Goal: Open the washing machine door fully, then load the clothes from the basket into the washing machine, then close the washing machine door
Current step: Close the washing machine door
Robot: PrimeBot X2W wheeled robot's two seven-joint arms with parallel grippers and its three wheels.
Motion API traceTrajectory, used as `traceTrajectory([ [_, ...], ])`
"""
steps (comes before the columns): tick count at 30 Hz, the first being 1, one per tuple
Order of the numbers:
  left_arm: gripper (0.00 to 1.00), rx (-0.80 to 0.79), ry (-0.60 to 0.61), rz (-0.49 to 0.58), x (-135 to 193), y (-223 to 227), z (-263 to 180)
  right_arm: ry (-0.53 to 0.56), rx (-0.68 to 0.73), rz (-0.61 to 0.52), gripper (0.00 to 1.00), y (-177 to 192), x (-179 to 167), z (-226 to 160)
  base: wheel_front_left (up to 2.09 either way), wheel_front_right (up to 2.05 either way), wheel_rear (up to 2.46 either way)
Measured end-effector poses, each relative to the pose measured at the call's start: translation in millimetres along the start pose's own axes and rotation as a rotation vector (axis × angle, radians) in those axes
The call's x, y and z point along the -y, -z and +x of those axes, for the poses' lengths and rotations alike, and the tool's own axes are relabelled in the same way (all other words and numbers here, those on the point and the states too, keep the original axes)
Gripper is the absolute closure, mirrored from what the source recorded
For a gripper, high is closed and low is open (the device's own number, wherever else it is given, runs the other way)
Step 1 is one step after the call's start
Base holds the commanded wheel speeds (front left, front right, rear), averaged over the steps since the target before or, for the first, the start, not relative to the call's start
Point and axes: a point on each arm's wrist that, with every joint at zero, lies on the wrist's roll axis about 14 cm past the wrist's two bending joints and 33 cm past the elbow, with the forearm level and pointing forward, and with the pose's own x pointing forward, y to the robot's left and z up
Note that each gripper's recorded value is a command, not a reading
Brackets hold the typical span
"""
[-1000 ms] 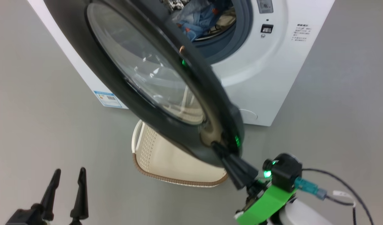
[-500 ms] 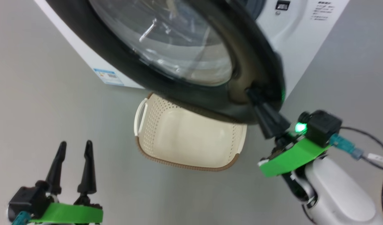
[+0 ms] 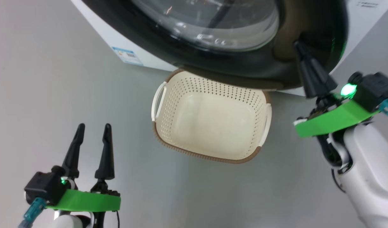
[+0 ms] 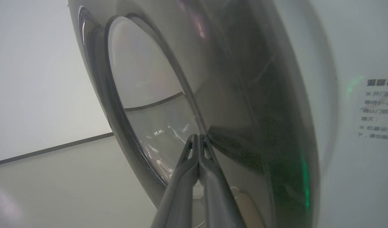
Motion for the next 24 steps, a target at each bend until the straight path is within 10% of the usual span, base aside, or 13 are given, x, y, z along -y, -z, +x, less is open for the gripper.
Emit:
traceTrajectory([
  [24,0.0,-0.046,0.022,0.022,6.9,19.2,25.1,0.06,0.071,-0.012,1.0,9.4,44.3,46.8,0.0,0.0,0.0],
])
